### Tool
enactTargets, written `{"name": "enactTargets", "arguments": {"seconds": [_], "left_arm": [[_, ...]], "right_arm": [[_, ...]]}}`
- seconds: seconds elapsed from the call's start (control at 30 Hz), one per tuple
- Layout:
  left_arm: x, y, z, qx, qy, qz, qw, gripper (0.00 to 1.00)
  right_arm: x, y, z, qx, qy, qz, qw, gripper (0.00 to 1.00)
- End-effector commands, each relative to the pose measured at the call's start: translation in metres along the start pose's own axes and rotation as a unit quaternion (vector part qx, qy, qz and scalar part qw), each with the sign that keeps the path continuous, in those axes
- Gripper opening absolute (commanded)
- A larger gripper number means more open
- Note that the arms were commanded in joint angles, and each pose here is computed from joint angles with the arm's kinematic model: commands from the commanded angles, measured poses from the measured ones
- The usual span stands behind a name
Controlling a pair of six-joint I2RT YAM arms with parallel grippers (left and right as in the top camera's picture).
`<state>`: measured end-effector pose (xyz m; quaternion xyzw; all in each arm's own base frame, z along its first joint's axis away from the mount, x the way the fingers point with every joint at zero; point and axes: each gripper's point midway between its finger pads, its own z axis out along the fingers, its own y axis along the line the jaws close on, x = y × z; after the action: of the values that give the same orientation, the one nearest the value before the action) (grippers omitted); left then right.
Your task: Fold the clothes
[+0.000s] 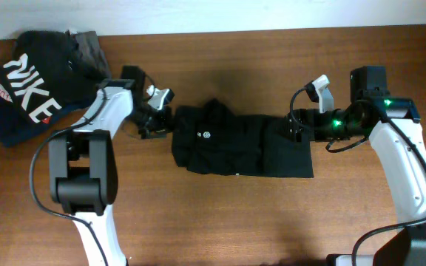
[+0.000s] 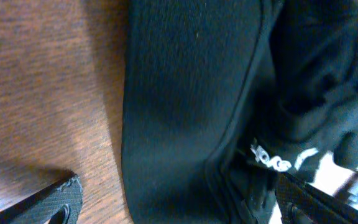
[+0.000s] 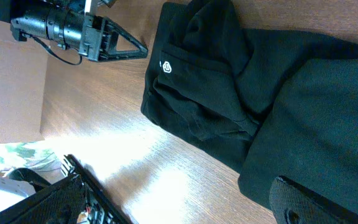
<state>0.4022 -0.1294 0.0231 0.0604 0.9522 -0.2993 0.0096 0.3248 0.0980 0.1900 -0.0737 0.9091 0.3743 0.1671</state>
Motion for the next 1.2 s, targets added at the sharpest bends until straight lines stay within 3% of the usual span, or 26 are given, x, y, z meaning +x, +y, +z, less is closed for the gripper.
{"name": "enactTargets", "arguments": {"seconds": [0.0,0.23,0.8,1.17], "left_arm": [[0.021,0.017,0.009,0.049,0.017,-0.029,0.998,0.99],[0.034,0.030,0.011,0.055,0.023,-0.047,0.997,0.99],[0.041,-0.030,0.061,0.053,0.051,0.006,0.997,0.99],[0.041,-0.029,0.064,0.041,0.052,0.012,0.998,0.99]], "right_arm": [[0.003,-0.004,0.004,0.005,0.007,-0.007,1.000,0.99],[0.003,-0.004,0.004,0.005,0.007,-0.007,1.000,0.99],[0.003,-0.004,0.004,0.004,0.007,-0.006,1.000,0.99],[0.005,-0.004,0.004,0.004,0.010,-0.004,1.000,0.99]]}}
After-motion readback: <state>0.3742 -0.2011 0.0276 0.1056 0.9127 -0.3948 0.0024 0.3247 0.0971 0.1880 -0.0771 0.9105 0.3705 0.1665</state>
